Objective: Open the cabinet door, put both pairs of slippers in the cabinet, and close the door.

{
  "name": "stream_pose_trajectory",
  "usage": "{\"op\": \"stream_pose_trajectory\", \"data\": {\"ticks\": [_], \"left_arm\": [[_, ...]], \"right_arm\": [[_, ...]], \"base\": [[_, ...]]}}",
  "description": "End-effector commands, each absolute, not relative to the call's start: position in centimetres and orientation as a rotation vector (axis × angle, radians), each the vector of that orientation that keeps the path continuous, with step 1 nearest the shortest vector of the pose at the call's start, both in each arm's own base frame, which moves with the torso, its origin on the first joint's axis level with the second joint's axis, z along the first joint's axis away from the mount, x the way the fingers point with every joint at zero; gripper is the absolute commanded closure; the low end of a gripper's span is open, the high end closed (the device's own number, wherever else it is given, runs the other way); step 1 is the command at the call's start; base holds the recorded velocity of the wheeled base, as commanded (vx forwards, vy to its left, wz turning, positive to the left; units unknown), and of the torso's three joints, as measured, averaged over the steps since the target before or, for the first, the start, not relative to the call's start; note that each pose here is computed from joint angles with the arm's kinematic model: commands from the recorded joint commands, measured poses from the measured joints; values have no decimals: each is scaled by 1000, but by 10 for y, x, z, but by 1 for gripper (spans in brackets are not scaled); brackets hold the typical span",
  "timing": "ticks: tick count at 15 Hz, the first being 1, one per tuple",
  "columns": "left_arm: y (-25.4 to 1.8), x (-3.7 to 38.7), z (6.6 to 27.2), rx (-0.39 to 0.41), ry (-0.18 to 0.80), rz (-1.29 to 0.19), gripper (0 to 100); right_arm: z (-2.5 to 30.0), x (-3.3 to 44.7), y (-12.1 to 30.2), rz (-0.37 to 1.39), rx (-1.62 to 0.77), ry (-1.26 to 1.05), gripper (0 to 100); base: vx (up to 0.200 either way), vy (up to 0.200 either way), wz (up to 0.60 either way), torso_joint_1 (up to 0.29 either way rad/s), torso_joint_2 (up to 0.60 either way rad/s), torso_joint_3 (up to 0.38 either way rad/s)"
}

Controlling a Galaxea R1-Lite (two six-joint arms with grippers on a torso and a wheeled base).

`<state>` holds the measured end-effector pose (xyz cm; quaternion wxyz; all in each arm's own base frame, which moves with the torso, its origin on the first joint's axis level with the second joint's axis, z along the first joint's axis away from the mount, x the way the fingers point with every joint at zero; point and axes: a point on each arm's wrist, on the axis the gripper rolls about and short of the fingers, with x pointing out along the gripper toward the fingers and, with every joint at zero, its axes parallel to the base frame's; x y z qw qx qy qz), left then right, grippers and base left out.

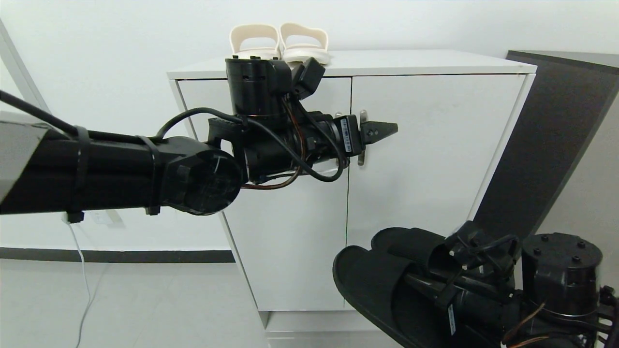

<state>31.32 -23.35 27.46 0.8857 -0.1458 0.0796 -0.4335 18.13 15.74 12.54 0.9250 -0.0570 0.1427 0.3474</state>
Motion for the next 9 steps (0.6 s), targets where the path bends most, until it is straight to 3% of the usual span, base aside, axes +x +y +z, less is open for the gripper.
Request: {"op": "stream_pose_trajectory", "data": {"ticks": [1,9], "left_arm": [[-234,315,273,-302,167,-900,0],[-260,329,272,-304,176,-941,0]], "right_arm": [[123,182,158,711,-121,301,100],[121,183,159,713,-123,309,100]], "base": [[0,0,0,0,0,0],[0,0,0,0,0,0]]}}
